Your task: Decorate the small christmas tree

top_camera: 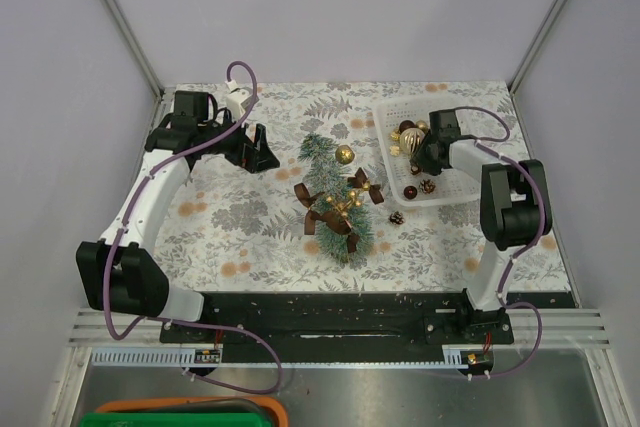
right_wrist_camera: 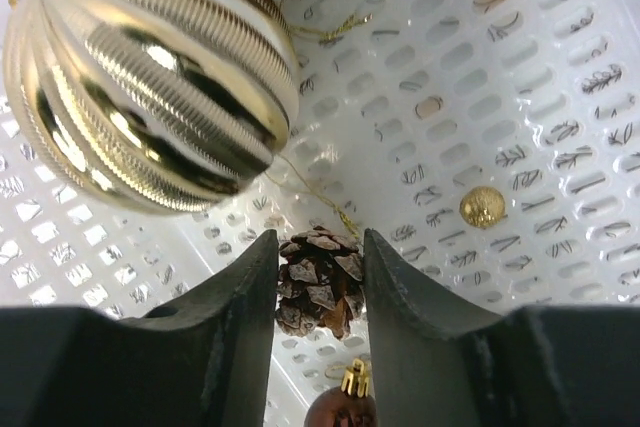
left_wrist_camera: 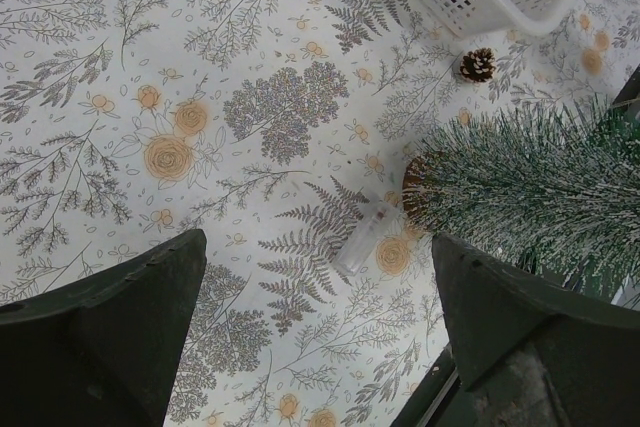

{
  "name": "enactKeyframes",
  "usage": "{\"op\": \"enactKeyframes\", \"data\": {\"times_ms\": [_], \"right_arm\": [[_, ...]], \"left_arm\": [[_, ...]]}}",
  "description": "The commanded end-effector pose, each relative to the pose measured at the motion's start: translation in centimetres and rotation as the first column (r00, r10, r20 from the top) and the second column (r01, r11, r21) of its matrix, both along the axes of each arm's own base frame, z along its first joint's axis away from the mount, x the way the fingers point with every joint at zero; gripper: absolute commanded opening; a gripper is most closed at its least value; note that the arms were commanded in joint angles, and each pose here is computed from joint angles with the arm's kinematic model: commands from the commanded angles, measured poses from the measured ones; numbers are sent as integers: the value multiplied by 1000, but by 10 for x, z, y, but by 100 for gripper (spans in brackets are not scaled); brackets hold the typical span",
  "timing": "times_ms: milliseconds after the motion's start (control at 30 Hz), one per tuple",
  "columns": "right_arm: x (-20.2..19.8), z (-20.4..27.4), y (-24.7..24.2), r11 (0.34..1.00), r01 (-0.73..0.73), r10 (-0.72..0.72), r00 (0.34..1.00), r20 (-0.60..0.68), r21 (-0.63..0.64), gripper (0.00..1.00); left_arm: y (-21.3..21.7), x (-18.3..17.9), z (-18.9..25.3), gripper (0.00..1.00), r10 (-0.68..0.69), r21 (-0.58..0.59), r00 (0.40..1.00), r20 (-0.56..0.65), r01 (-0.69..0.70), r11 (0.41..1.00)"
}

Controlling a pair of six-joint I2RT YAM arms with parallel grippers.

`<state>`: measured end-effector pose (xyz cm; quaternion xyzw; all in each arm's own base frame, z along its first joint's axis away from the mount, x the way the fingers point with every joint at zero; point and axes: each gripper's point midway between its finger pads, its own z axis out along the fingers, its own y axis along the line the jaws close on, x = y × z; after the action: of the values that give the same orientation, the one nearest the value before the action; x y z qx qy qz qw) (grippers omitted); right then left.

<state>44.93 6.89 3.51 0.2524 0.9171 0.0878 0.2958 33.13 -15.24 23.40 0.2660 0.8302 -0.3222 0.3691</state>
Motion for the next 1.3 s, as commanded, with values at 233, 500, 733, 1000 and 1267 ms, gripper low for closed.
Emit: {"op": "enactKeyframes", "data": {"times_ms": [233,500,733,1000,1267], "right_arm": [[-16,85,13,1000,-28,26,987,157,10,31],[-62,179,30,987,-125,90,949,304,97,33],[-138,213,73,880,-385,281,894,350,278,34],[-229,239,104,668,-628,482,774,410,399,38],[-268,212,98,667,-598,503,802,324,444,37]], "left_arm": [[-2,-5,17,99,-35,-21,995,89,37,999],[-10,-15,28,99,-65,-64,994,92,71,995],[-19,-25,30,99,-103,-87,991,84,111,990],[-28,-31,36,99,-140,-123,987,82,150,981],[-39,-33,45,99,-170,-171,983,74,180,969]]}}
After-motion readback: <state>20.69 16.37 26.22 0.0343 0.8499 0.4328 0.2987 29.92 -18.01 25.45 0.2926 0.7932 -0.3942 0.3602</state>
